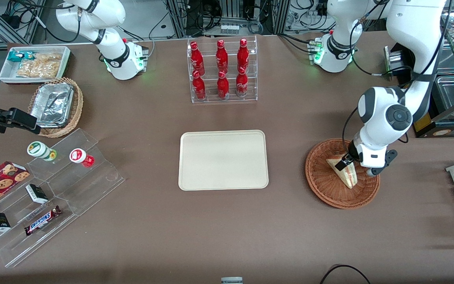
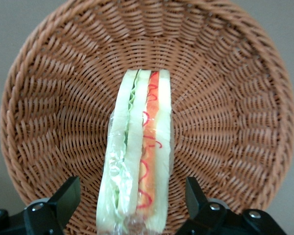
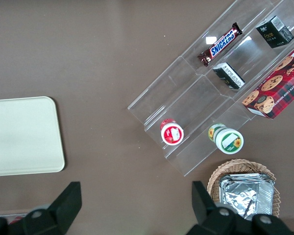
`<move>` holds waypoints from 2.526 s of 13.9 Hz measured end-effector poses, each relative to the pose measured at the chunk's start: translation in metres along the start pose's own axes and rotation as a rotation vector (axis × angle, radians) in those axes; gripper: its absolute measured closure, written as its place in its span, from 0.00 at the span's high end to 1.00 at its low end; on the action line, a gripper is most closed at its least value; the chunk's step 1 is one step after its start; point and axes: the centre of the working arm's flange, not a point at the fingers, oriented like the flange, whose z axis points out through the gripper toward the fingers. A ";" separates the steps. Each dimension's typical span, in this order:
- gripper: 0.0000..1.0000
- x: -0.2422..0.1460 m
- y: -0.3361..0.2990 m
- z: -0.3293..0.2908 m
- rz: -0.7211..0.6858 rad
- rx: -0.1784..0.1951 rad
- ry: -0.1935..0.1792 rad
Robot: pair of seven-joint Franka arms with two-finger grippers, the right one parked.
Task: Place sandwich from basket to tray
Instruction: 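Close the left gripper on the sandwich and lift it from the basket, then carry the sandwich with the left gripper over the cream tray and lower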
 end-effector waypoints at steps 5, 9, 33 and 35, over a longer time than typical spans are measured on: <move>0.42 0.001 0.002 -0.004 0.002 0.015 -0.015; 0.19 -0.009 0.033 -0.058 0.067 0.050 -0.056; 0.14 -0.321 0.324 0.003 0.571 -0.031 -0.137; 0.14 -0.328 0.324 0.012 0.553 -0.022 -0.145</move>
